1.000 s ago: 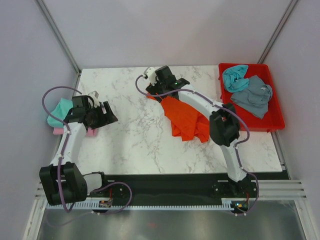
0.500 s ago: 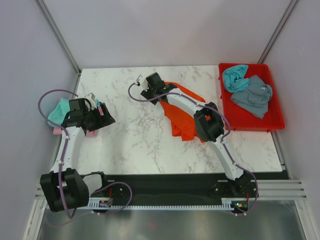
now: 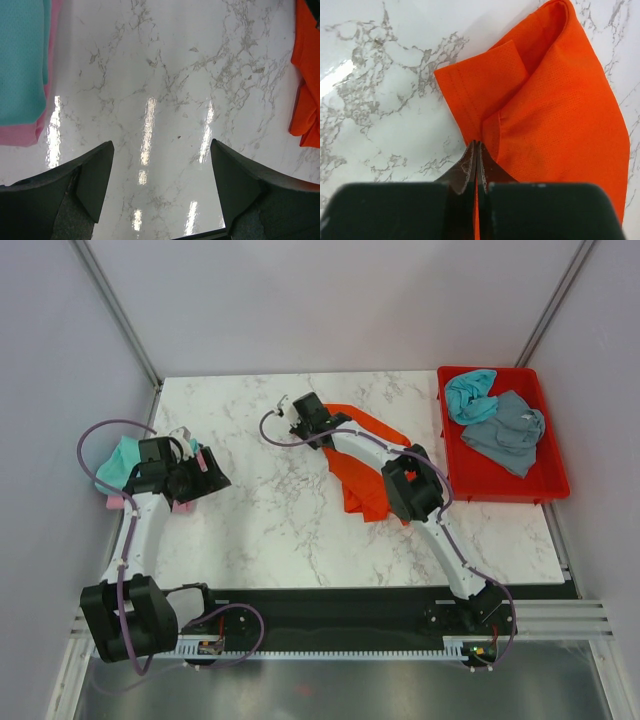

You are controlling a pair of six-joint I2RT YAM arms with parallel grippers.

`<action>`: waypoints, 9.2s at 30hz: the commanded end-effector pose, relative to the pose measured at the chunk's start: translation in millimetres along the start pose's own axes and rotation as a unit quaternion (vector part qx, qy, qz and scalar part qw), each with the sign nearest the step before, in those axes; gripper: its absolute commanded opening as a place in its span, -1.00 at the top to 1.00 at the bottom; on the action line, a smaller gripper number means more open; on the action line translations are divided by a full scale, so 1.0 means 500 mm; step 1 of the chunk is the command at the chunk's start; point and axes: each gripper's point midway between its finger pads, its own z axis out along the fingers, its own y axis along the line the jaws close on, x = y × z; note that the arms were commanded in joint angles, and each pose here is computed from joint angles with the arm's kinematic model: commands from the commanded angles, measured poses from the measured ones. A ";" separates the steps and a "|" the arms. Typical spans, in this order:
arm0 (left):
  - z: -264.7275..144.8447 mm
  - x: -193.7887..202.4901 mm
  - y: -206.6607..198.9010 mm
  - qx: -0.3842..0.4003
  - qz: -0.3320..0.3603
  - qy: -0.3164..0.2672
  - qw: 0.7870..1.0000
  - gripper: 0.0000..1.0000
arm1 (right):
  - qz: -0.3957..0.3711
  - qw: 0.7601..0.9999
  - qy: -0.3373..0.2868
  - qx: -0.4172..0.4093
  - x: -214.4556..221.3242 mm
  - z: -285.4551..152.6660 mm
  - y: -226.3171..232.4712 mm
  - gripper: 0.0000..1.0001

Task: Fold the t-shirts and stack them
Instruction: Flatten the tshirt out

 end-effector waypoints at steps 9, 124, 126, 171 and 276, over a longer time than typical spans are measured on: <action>-0.004 -0.010 0.000 0.009 -0.003 -0.016 1.000 -0.72 | 0.021 0.994 -0.076 0.075 -0.138 -0.154 -0.126 1.00; -0.015 0.012 -0.031 0.088 -0.062 -0.027 0.994 -0.65 | 0.120 0.877 -0.399 0.240 -0.355 -0.861 -0.488 1.00; -0.009 0.014 -0.028 0.086 -0.068 -0.022 0.994 -0.65 | 0.128 0.897 -0.345 0.243 -0.282 -0.789 -0.496 1.00; 0.171 -0.068 -0.127 0.067 0.090 0.109 0.988 -0.74 | -0.029 0.971 -0.004 -0.235 0.073 -0.264 0.073 -0.39; 0.324 -0.092 -0.126 -0.009 0.218 0.146 0.965 -0.47 | -0.071 0.964 -0.198 0.163 -0.242 -0.655 -0.290 1.00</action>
